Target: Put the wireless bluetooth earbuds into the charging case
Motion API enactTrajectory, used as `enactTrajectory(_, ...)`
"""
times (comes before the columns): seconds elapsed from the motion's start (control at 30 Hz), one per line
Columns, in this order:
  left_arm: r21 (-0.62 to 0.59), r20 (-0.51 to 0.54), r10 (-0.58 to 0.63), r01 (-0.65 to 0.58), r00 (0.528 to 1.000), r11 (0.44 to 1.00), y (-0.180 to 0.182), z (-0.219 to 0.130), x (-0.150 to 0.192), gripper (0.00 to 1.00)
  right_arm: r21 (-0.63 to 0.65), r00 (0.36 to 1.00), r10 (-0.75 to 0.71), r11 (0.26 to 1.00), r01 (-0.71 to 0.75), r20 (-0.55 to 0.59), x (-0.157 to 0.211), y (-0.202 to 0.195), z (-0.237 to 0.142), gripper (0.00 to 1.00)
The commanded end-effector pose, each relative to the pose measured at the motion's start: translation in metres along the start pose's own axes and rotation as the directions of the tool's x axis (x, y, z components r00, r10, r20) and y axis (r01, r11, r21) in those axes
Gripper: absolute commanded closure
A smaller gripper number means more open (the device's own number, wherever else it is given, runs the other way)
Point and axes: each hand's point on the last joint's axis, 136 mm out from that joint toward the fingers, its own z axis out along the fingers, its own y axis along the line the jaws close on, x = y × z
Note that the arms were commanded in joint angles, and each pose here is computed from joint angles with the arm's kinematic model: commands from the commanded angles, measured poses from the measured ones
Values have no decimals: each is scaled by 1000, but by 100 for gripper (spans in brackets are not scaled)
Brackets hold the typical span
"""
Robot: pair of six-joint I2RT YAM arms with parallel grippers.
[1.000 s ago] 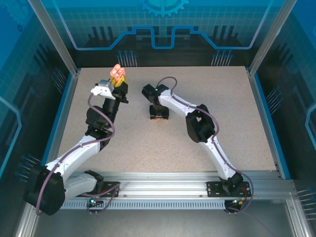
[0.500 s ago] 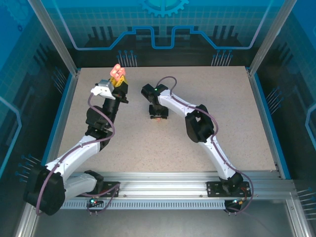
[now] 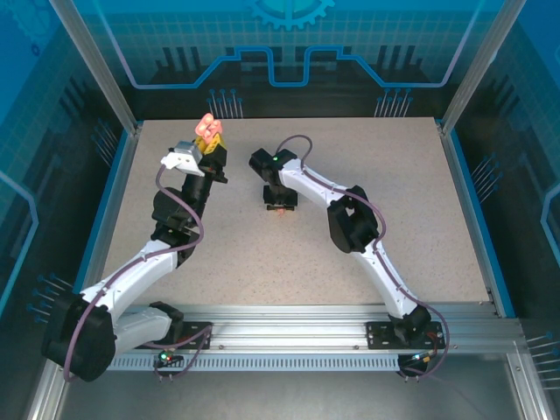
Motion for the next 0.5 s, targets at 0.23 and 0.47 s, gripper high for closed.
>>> enactTrajectory(0.23,11,62,-19,18,998,1000,-1,3,-19,100,68,1000,-13,998,14,-6,11,-6,9,67)
enactTrajectory(0.47,12,62,-23,22,998,1000,-1,3,-20,100,61,1000,-11,998,12,-15,13,-4,12,69)
